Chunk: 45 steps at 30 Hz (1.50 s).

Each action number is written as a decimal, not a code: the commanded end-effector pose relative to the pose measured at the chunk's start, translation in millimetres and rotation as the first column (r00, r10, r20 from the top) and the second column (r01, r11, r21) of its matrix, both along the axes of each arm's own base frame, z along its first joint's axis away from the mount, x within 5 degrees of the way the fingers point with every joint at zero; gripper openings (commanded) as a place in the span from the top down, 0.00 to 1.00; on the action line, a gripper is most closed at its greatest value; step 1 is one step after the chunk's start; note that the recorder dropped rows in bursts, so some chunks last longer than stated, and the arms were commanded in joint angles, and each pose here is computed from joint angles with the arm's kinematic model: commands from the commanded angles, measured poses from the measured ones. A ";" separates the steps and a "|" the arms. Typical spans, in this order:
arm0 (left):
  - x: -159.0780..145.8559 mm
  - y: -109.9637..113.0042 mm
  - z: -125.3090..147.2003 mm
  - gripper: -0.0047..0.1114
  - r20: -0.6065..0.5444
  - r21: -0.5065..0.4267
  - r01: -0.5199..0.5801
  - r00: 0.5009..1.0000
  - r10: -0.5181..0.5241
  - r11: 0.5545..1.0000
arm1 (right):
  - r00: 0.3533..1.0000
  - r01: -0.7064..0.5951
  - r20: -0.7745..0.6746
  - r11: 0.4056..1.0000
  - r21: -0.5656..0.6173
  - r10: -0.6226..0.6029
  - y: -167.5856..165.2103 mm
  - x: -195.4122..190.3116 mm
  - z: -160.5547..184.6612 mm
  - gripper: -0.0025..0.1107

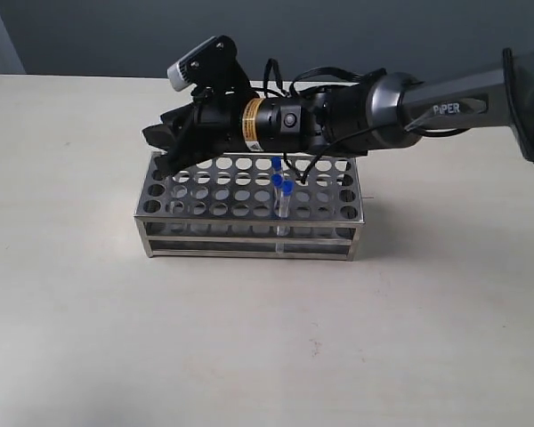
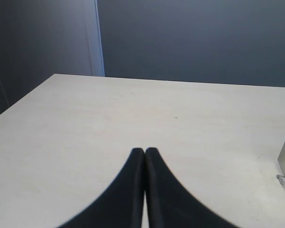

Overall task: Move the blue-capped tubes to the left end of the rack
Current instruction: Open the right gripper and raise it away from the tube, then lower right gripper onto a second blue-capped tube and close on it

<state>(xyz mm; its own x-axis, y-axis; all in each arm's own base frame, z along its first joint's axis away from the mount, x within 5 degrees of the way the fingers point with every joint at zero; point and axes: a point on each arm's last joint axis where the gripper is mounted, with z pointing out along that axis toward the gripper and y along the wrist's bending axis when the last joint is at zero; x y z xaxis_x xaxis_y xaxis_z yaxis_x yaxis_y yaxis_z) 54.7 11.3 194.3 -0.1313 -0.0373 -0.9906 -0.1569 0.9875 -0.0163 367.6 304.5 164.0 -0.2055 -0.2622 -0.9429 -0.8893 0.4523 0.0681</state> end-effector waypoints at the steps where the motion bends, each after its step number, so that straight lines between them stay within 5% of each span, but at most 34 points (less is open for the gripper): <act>1: -0.1 -0.5 -1.2 0.96 -0.002 -0.005 0.008 1.000 -0.008 1.000 | 1.000 0.017 -0.015 1.000 0.019 -0.017 -1.4 0.5 9.4 0.55; 7: -0.1 -0.5 -1.2 0.96 -0.002 -0.005 0.008 1.000 -0.008 1.000 | 0.990 0.072 0.118 0.997 0.035 -0.075 -27.7 -25.7 115.9 0.55; 10: -0.1 -0.5 -1.2 0.96 -0.002 -0.005 0.008 1.000 -0.008 1.000 | 0.983 0.113 0.145 0.993 0.032 -0.117 -56.3 -60.8 142.0 0.55; 13: -0.1 -0.5 -1.2 0.96 -0.002 -0.005 0.008 1.000 -0.008 1.000 | 0.965 0.245 0.113 0.966 -0.086 -0.235 -95.2 -95.0 125.0 0.55; 21: -0.1 -0.5 -1.2 0.96 -0.002 -0.005 0.008 1.000 -0.008 1.000 | 0.958 0.268 -0.040 0.936 -0.228 -0.284 -125.6 -133.4 58.1 0.55; 36: -0.1 -0.5 -1.2 0.96 -0.002 -0.005 0.008 1.000 -0.008 1.000 | 0.920 0.388 -0.039 0.919 -0.066 -0.391 -111.0 -102.4 8.1 0.55; 45: -0.1 -0.5 -1.2 0.96 -0.002 -0.005 0.008 1.000 -0.008 1.000 | 0.908 0.403 -0.064 0.906 -0.126 -0.413 -111.1 -98.8 -14.2 0.55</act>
<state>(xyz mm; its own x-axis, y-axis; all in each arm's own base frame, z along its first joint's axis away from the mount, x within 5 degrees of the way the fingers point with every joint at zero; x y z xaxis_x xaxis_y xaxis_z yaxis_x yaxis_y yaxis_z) 54.7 11.3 194.3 -0.1313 -0.0373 -0.9906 -0.1569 0.9875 -0.0163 267.2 195.1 153.0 -0.4019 -0.2367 -0.8846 -0.6266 0.7755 0.0772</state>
